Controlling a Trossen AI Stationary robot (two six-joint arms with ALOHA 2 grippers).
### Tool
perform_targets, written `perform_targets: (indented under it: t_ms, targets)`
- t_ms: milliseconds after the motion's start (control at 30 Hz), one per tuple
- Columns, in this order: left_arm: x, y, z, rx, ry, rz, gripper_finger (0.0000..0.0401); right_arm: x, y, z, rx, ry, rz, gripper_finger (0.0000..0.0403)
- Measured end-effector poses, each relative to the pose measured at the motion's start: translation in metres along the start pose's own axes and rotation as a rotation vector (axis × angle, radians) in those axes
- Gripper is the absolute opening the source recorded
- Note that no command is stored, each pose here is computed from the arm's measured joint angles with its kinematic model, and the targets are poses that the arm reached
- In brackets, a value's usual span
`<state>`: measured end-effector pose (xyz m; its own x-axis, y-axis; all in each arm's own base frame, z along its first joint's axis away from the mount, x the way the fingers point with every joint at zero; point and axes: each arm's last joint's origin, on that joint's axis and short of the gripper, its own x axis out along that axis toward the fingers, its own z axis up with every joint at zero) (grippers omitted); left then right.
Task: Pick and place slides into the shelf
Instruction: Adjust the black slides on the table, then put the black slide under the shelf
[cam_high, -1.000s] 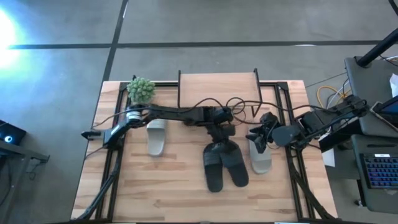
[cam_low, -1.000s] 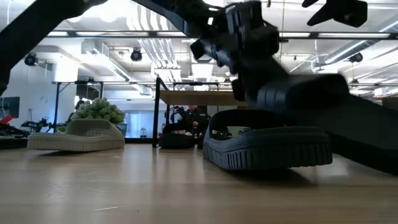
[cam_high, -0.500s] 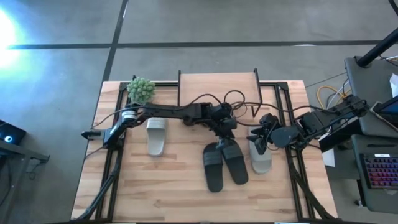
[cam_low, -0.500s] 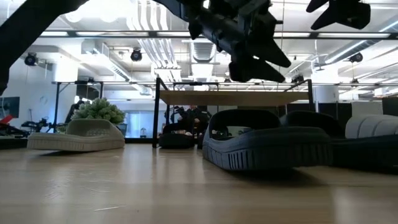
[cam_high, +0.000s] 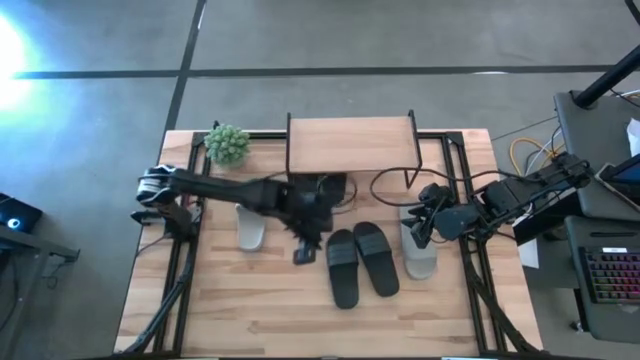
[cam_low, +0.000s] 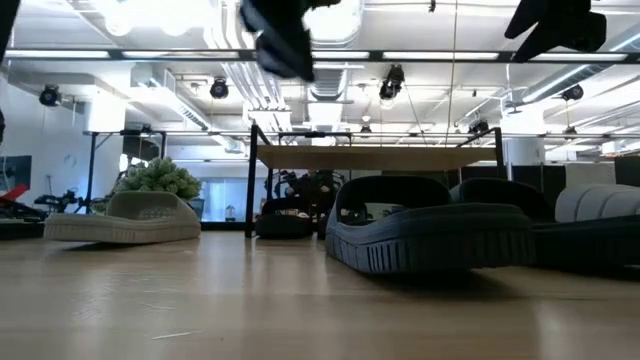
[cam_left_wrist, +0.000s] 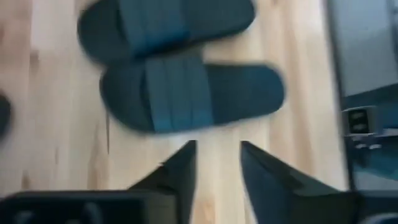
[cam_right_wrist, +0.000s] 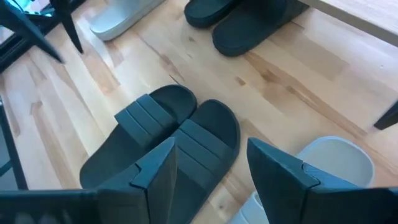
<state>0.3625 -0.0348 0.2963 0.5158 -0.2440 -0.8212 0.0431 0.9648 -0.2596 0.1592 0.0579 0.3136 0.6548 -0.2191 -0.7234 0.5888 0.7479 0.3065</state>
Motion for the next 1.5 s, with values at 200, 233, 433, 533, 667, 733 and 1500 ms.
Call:
perform_targets:
  t_ms: [200, 233, 433, 533, 667, 733, 1500]
  targets:
    - [0.037, -0.005, -0.032, -0.135, 0.035, 0.049, 0.0009, 0.000, 0.000, 0.000, -0.001, -0.001, -0.003, 0.0187]
    - [0.041, -0.006, -0.035, -0.147, 0.029, 0.043, 0.0009, 0.000, 0.000, 0.000, -0.001, -0.001, -0.004, 0.0187]
    - [0.076, -0.008, -0.047, -0.219, 0.031, 0.030, 0.0001, 0.000, 0.000, 0.000, -0.001, -0.001, -0.003, 0.0187]
    - [0.089, -0.010, -0.044, -0.208, -0.030, 0.008, 0.0000, 0.000, 0.000, 0.000, -0.001, -0.001, -0.003, 0.0187]
    - [0.116, -0.003, -0.046, -0.216, -0.004, 0.067, 0.0000, 0.000, 0.000, 0.000, -0.001, 0.001, -0.002, 0.0187]
    - [0.125, 0.003, -0.046, -0.221, 0.011, 0.082, 0.0000, 0.000, 0.000, 0.000, 0.000, 0.001, -0.001, 0.0187]
    - [0.100, 0.030, -0.024, -0.169, 0.029, 0.201, 0.0000, 0.003, 0.041, -0.061, 0.073, 0.412, 0.107, 0.0187]
